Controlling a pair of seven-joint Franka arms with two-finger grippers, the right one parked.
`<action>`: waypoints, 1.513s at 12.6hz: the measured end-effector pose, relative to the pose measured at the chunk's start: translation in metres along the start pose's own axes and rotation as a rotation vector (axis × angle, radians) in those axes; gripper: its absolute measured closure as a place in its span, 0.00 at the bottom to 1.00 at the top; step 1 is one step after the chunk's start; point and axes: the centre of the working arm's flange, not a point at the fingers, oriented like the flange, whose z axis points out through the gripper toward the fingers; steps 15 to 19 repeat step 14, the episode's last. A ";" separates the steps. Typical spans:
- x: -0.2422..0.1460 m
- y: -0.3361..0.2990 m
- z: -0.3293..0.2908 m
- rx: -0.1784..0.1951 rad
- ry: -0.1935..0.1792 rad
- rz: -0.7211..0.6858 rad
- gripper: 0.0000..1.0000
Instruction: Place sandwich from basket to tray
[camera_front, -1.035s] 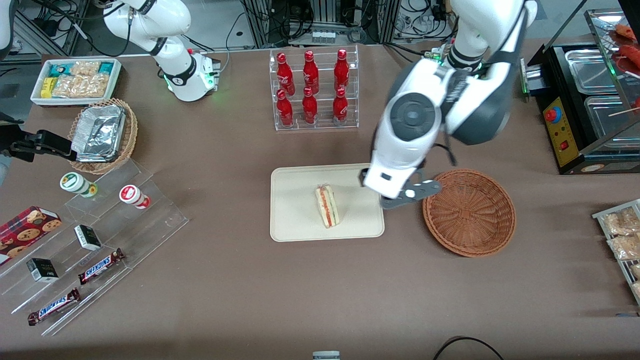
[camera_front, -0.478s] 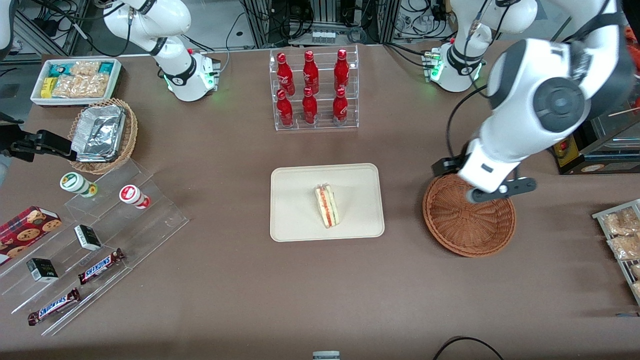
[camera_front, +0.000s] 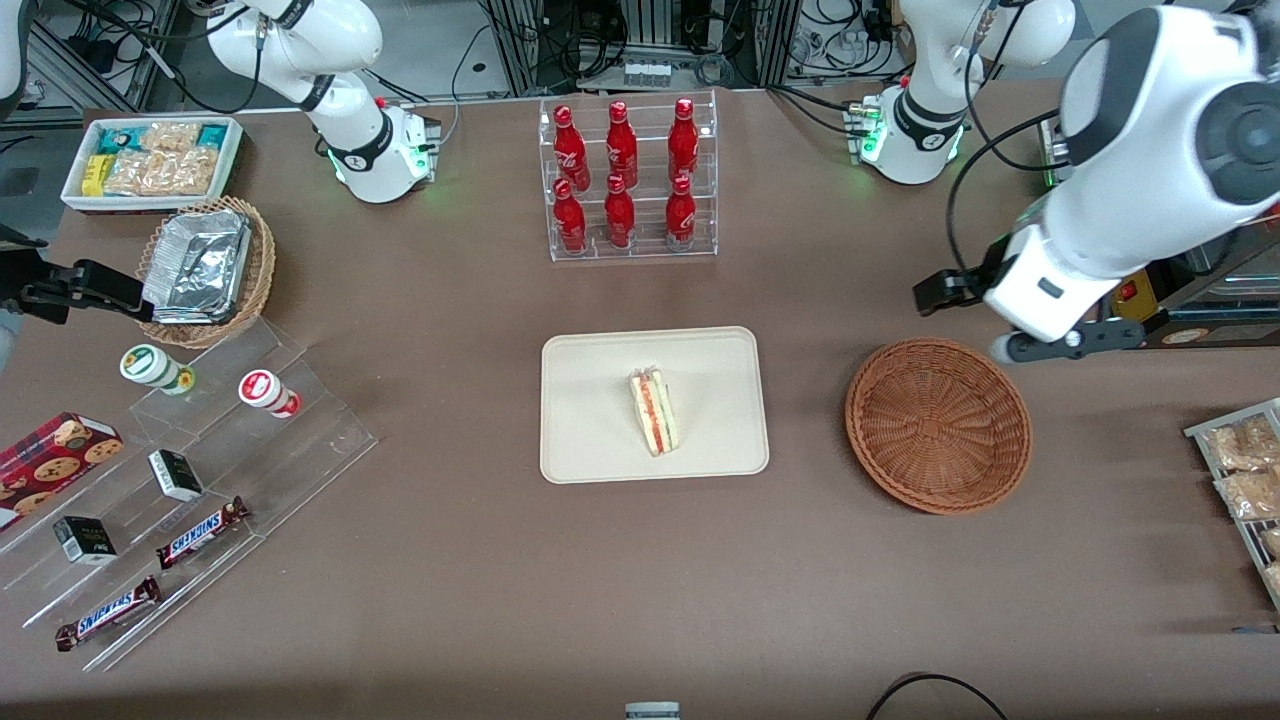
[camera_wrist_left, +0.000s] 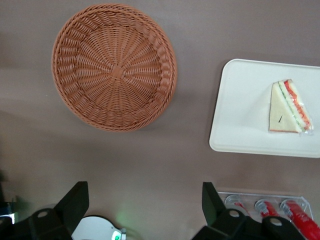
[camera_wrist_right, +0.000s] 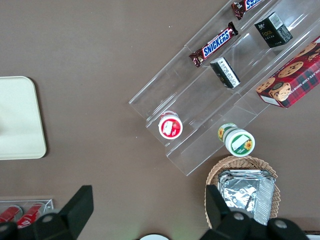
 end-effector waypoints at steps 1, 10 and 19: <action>0.000 -0.010 -0.004 -0.010 -0.001 0.003 0.00; -0.015 -0.074 -0.035 -0.060 0.005 0.107 0.00; -0.022 -0.085 -0.037 -0.013 -0.003 0.134 0.00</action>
